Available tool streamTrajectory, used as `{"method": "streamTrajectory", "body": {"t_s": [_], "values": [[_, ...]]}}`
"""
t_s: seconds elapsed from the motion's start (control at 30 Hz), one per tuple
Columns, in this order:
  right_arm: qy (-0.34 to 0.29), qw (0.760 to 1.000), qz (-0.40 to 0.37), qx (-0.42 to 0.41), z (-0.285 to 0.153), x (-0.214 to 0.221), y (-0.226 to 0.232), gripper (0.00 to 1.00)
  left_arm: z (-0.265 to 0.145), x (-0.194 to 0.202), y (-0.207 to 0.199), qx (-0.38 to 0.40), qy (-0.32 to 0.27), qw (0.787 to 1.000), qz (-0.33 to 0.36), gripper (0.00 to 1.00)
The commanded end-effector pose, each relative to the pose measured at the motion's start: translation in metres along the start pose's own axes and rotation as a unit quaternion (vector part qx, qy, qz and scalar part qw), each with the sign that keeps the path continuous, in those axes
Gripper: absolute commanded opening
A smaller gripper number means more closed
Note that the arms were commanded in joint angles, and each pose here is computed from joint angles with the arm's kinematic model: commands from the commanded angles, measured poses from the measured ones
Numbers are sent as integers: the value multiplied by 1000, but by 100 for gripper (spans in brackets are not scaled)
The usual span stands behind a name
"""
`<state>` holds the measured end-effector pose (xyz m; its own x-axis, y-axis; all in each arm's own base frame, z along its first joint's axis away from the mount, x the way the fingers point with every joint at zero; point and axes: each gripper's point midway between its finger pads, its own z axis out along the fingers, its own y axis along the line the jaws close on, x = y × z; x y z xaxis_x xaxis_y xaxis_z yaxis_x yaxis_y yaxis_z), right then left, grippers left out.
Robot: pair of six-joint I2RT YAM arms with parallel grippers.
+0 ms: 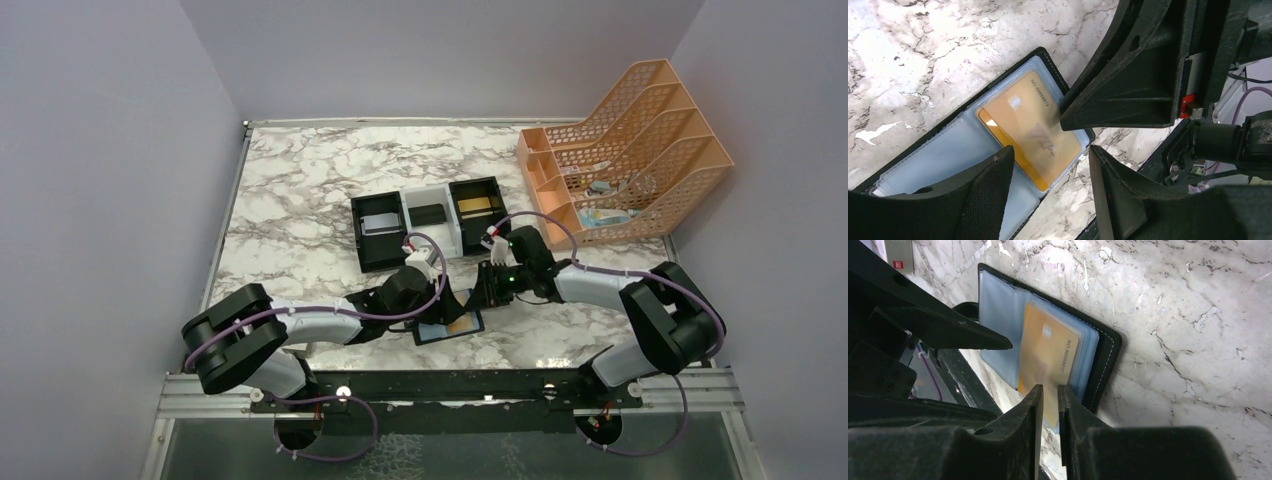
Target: Take the credit cards out of the card holder
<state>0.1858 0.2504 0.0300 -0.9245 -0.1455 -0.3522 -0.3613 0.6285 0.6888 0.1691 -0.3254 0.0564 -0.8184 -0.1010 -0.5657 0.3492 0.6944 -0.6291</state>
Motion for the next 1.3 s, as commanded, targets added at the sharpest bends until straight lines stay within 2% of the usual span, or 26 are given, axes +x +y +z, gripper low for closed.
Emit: {"method": "streamTrajectory", "body": {"t_s": [0.0,0.23,0.4,1.03,1.27], "values": [[0,1000,-1,14,4,1,-8,18,5,-6,-12,16,-10,1000,-6,58],[-2,1000,1,30,3,5,-14,18,9,2,0,-3,-3,1000,-12,54],[4,999,7,36,5,10,-20,18,14,8,7,-16,2,1000,-18,47],[-3,998,8,65,8,15,-36,17,1,12,19,-26,-8,999,-27,50],[-4,998,8,67,8,14,-36,17,3,16,25,-38,-5,999,-39,43]]}}
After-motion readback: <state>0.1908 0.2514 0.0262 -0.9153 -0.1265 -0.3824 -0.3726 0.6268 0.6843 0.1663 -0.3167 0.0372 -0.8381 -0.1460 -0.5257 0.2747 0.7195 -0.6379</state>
